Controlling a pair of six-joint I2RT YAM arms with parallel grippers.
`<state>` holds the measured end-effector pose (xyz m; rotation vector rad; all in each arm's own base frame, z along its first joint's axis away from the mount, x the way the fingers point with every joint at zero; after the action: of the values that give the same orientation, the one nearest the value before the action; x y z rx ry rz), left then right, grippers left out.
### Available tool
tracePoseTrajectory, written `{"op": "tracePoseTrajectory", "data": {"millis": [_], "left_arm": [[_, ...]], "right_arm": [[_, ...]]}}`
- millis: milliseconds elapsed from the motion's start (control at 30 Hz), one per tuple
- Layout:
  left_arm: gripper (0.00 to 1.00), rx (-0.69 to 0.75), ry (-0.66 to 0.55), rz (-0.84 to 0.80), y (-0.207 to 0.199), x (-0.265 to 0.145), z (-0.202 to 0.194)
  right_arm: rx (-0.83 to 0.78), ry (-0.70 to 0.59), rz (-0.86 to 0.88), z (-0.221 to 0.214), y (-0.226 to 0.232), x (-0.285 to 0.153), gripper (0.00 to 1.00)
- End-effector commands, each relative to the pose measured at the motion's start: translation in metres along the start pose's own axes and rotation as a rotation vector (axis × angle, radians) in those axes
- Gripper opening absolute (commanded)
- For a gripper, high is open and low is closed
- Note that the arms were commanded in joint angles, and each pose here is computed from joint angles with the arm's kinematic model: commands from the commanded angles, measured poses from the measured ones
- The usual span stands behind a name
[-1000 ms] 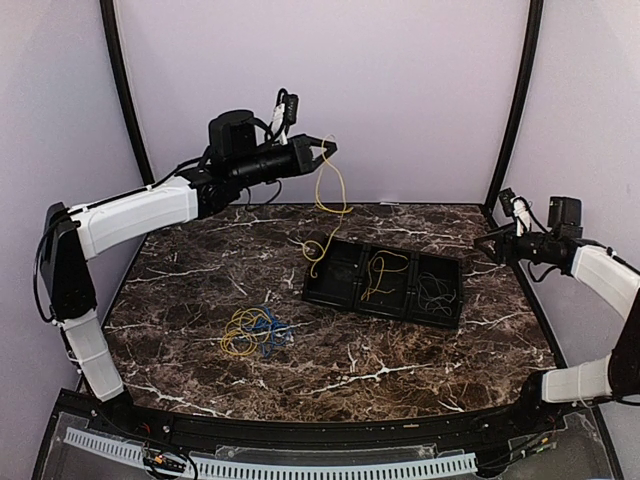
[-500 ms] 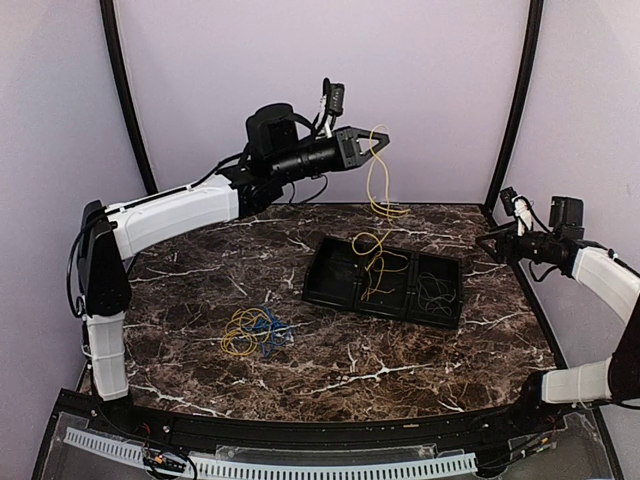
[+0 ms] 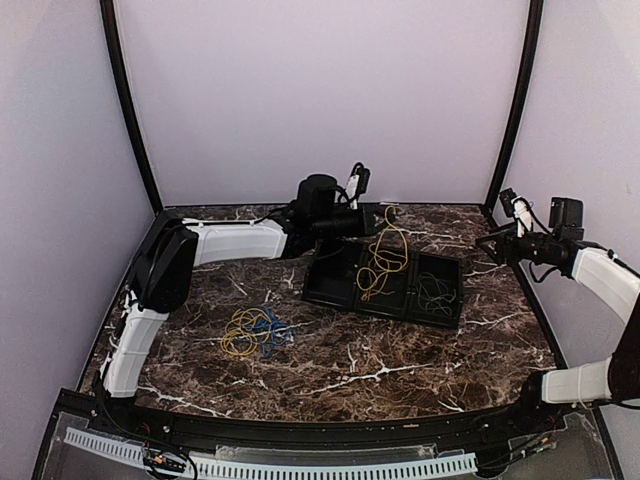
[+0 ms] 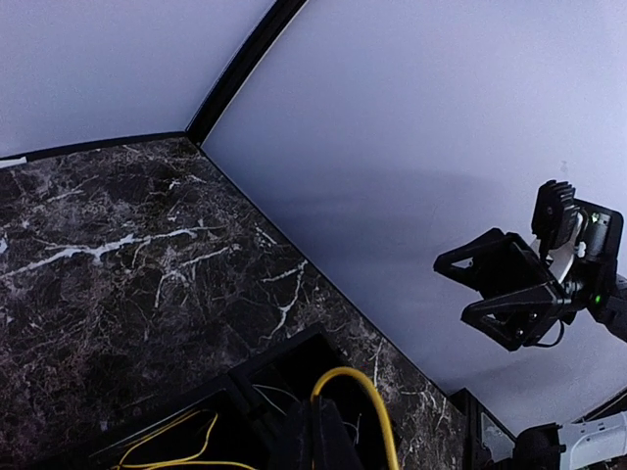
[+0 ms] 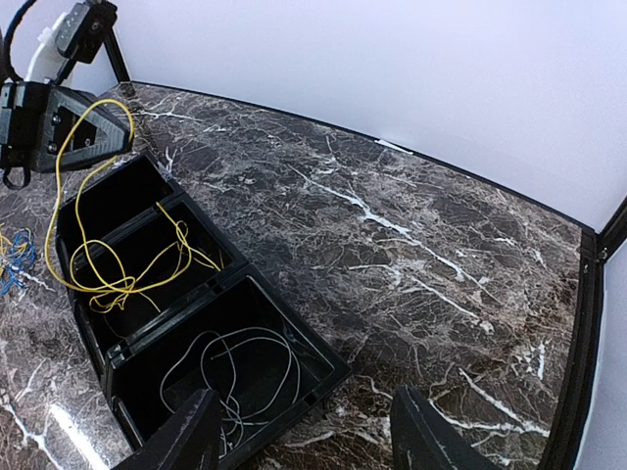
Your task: Untangle the cables
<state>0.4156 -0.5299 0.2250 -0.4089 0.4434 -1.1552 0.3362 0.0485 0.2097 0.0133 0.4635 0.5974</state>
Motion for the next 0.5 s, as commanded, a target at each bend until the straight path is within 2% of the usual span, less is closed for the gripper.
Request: {"op": "tracePoseTrajectory", "data": {"millis": [0, 167, 367, 467], "left_arm": [[0.00, 0.045, -0.093, -0.062, -0.030, -0.006, 0.048], [0.00, 0.056, -0.066, -0.028, -0.024, -0.002, 0.042], [0.00, 0.032, 0.121, 0.062, -0.005, 0.002, -0.020], [0.00, 0.084, 0.203, 0.127, 0.004, 0.000, -0.045]], "right_arm": [[-0.020, -0.014, -0.005, 0.001, -0.002, 0.000, 0.61], [-0.023, -0.011, -0.006, 0.001, -0.002, -0.001, 0.61], [-0.026, -0.006, 0.000, -0.001, -0.001, 0.000, 0.61], [-0.023, 0.000, 0.008, -0.003, -0.001, 0.001, 0.60]]}}
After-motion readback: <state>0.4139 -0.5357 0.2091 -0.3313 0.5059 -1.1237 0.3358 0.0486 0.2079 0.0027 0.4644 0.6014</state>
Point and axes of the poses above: each gripper's point midway between its finger pads, its own x axis out along the fingers, its own y axis along the line the jaws close on, z = x × y, the point moved 1 cm from there along -x, back along the fingers, and after that the axes turned 6 degrees about x, right-handed, at the moved point
